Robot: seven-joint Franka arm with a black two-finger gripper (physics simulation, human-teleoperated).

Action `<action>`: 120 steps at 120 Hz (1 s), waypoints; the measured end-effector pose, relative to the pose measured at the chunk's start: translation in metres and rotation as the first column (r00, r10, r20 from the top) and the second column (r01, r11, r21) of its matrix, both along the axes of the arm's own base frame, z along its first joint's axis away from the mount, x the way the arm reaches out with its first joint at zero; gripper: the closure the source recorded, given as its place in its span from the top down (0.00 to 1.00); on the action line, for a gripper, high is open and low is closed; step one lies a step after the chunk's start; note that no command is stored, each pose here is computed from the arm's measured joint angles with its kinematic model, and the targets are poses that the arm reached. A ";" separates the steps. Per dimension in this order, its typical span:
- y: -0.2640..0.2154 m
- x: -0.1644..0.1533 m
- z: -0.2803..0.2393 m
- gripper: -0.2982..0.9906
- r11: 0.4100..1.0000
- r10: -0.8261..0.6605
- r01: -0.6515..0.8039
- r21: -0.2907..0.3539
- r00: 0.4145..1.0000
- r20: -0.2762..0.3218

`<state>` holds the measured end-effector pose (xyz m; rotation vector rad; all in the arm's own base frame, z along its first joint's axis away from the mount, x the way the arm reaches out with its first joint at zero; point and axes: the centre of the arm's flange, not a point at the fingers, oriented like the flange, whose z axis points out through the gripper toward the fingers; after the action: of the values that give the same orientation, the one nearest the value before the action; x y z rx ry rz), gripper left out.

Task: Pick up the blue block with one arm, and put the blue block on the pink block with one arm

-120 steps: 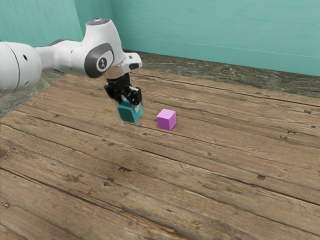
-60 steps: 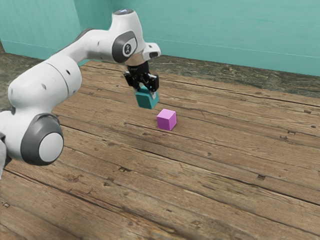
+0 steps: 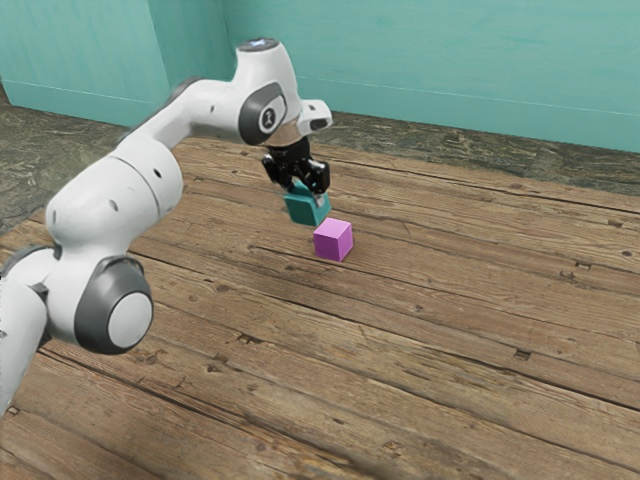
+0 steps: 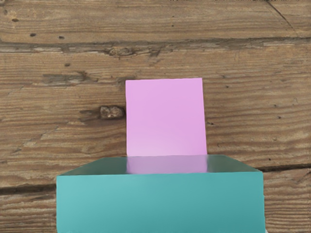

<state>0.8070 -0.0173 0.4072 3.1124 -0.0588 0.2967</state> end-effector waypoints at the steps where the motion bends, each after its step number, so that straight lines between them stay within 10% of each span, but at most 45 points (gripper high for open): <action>1: 0.000 0.000 0.000 0.47 1.000 0.000 0.000 0.000 1.000 0.001; 120: -0.003 0.024 -0.047 0.46 1.000 -0.011 0.009 0.014 0.988 0.152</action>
<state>0.8311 -0.0205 0.3599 3.0947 -0.0787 0.5357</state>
